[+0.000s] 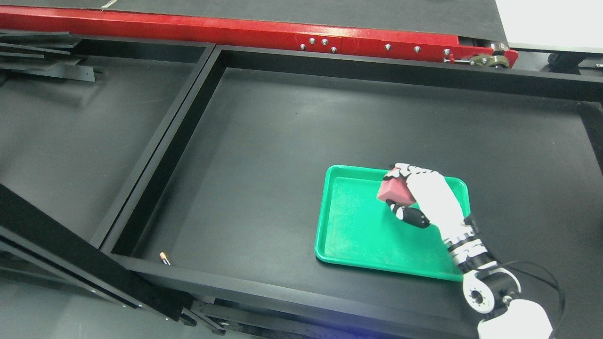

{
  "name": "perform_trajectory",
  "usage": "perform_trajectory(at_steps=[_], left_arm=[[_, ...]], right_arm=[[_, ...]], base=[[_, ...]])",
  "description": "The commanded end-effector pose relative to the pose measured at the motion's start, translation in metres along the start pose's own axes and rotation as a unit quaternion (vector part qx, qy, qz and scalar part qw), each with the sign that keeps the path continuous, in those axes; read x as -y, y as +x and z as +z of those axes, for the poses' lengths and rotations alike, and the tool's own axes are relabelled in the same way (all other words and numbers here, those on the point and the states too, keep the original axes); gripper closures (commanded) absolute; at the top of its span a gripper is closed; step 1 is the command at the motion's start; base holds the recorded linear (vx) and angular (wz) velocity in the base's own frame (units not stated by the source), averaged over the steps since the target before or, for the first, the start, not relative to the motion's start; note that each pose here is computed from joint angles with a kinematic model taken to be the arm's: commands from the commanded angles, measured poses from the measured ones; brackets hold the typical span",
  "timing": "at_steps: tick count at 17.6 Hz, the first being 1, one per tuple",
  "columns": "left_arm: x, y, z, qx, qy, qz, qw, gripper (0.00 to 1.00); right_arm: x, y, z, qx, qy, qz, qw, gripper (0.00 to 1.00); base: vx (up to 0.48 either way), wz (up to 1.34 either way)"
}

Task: Pick pink block from left shelf to tray
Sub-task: 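Close the right hand around the pink cube and lift it, then carry the pink cube in the right hand toward the blue tray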

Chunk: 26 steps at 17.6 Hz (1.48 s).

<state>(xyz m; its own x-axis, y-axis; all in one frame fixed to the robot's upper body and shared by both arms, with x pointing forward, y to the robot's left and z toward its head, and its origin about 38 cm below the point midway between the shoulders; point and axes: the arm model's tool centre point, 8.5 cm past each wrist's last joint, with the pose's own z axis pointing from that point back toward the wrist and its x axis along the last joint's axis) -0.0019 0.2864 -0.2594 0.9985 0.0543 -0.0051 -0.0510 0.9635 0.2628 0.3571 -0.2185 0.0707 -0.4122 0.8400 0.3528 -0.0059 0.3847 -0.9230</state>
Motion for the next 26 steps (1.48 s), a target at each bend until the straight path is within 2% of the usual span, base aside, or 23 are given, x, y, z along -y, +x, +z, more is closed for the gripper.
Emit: perform_trajectory(at_steps=[1, 15, 20, 26], left_arm=[[-0.009, 0.025, -0.001, 0.024, 0.007, 0.004, 1.0, 0.0], [-0.009, 0.025, -0.001, 0.024, 0.007, 0.004, 1.0, 0.0], [-0.009, 0.025, -0.001, 0.024, 0.007, 0.004, 1.0, 0.0], [-0.009, 0.025, -0.001, 0.024, 0.007, 0.004, 1.0, 0.0]], right_arm=[[0.056, -0.041, 0.024, -0.047, -0.156, -0.084, 0.983, 0.97], [0.05, -0.043, 0.037, -0.06, -0.179, -0.163, 0.968, 0.96], [0.049, -0.044, 0.044, -0.068, -0.191, -0.194, 0.96, 0.96], [0.049, -0.042, 0.052, -0.075, -0.192, -0.194, 0.959, 0.96]], base=[[0.0, 0.0], [-0.042, 0.05], [-0.138, 0.34], [-0.185, 0.67]])
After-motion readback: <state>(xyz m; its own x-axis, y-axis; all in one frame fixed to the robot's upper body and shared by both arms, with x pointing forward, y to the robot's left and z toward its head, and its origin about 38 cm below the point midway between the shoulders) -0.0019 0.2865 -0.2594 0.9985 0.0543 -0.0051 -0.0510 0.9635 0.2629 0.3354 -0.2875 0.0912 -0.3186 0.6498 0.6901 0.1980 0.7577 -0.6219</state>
